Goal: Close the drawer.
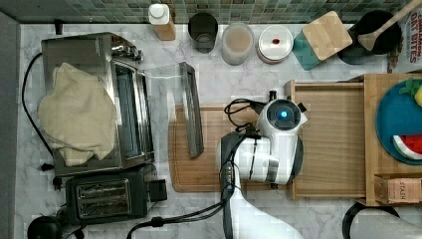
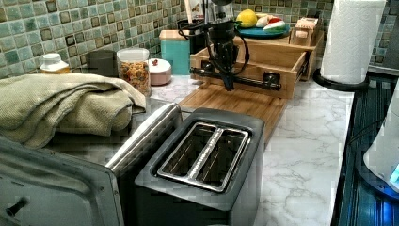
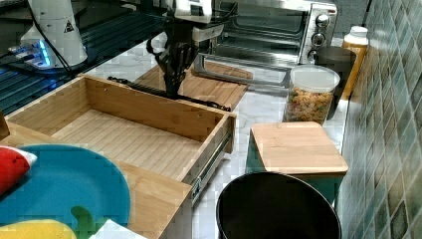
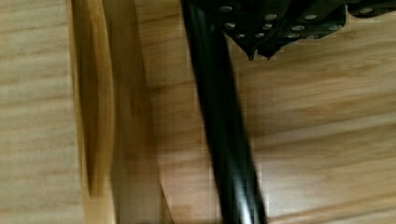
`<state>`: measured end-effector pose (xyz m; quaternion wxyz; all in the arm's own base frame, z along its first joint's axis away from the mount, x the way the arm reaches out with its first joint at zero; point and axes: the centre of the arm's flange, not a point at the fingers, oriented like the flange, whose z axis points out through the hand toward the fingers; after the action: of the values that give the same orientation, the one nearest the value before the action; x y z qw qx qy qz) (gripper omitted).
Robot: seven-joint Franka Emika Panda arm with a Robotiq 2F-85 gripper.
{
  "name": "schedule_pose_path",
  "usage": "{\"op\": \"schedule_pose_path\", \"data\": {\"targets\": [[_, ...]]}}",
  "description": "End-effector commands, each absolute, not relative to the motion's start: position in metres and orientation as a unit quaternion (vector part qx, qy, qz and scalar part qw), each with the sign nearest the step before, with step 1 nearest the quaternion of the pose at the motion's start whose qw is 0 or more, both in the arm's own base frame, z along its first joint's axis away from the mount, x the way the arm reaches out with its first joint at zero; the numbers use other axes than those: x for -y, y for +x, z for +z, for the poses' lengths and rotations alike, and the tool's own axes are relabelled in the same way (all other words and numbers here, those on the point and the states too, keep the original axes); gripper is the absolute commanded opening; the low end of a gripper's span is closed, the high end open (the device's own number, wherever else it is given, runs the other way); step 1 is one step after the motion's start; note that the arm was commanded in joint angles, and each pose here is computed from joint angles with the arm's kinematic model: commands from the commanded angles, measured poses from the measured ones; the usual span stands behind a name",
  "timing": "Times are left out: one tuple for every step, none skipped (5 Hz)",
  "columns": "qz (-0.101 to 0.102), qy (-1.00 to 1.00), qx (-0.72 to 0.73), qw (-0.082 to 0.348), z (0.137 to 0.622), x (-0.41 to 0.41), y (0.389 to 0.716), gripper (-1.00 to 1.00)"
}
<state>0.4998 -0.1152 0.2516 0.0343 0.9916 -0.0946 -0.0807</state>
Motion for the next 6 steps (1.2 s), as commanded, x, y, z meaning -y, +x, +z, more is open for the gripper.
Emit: {"op": "schedule_pose_path", "data": {"targets": [[0.047,0.995,0.056,0.074,0.282,0.147,0.476,-1.00],[0.053,0.995,0.042,0.076,0.285,0.170,0.470,-1.00],[0.051,0.995,0.033,0.079,0.294,0.205,0.466,-1.00],[0.048,0.996,0.044,0.066,0.304,0.248,0.460,-1.00],[0.093,0.991,0.072,0.060,0.315,0.287,0.442,-1.00],[0.084,0.990,0.081,0.074,0.330,0.327,0.432,-1.00]]}}
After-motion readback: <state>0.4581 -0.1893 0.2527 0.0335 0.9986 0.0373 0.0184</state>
